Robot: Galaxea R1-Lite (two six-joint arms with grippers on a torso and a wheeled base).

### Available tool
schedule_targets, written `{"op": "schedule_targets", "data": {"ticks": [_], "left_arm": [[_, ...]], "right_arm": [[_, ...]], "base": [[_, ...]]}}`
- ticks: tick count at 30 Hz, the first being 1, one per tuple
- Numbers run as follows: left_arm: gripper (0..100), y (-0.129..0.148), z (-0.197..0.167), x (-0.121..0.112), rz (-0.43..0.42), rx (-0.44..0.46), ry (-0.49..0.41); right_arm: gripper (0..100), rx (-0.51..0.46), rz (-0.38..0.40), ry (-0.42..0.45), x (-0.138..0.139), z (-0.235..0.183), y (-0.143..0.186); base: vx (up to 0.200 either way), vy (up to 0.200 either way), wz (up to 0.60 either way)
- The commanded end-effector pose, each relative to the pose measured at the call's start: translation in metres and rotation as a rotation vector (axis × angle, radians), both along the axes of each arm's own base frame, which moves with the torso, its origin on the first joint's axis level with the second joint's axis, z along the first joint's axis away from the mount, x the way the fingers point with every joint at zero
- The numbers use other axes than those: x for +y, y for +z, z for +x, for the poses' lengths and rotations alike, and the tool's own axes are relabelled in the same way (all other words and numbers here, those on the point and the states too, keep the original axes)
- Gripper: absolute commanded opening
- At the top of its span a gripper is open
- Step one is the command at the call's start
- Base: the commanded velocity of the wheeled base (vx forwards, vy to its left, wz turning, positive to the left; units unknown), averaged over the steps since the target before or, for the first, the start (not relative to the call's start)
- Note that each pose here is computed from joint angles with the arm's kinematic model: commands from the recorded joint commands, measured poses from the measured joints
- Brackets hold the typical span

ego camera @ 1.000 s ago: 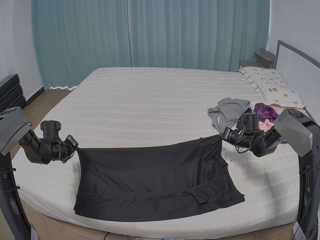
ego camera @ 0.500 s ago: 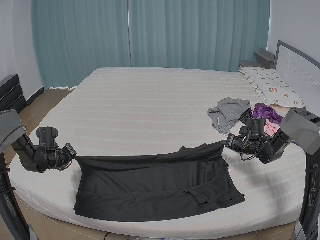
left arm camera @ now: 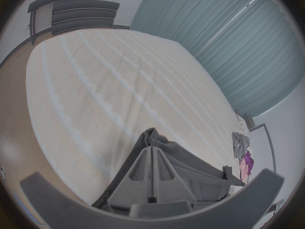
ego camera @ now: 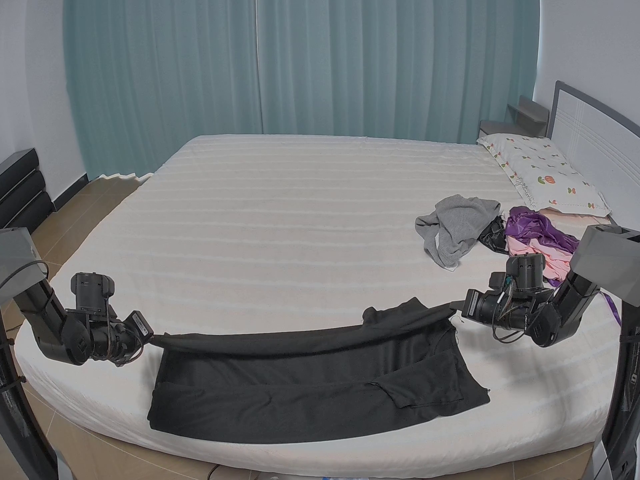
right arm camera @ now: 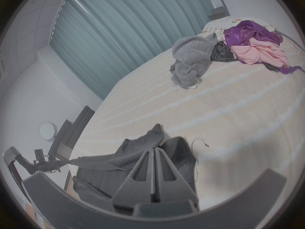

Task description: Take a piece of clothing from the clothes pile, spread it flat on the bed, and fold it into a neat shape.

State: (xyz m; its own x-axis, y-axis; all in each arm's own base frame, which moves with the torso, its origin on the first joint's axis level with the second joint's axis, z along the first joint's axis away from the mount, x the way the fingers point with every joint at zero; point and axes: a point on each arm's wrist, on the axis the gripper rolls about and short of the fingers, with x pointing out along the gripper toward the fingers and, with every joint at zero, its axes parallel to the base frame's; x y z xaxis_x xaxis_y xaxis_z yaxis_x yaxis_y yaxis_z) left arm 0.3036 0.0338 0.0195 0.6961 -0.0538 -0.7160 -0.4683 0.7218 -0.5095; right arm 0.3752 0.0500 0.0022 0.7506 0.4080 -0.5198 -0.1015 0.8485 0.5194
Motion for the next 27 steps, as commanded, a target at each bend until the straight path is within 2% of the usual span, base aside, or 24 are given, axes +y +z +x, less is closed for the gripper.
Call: {"op": "schedule_targets", "data": {"ticks": [1,8,13,17,27], "left_arm": [[0,-0.009,-0.011,-0.005,-0.006,0.054,-0.014],[0,-0.025,-0.026,-0.013,-0.015,0.132,-0.035],[0,-0.024,-0.031,-0.014,-0.016,0.122,-0.041],[0,-0.018,-0.028,-0.013,-0.016,0.095,-0.036],[0,-0.005,-0.025,-0.009,-0.018,0.043,-0.015]], "right_arm": [[0,0.039,-0.023,0.026,-0.001,-0.013,-0.012],[0,0.087,-0.058,0.051,-0.001,-0.022,-0.027],[0,0.068,-0.078,0.065,-0.004,-0.024,-0.024],[0,0.026,-0.067,0.037,-0.012,-0.019,-0.011],[0,0.036,-0.069,0.028,-0.016,-0.023,-0.011]], "base": [[0.000,0.000,0.00],[0.000,0.000,0.00],[0.000,0.000,0.00],[0.000,0.000,0.00],[0.000,0.000,0.00]]}}
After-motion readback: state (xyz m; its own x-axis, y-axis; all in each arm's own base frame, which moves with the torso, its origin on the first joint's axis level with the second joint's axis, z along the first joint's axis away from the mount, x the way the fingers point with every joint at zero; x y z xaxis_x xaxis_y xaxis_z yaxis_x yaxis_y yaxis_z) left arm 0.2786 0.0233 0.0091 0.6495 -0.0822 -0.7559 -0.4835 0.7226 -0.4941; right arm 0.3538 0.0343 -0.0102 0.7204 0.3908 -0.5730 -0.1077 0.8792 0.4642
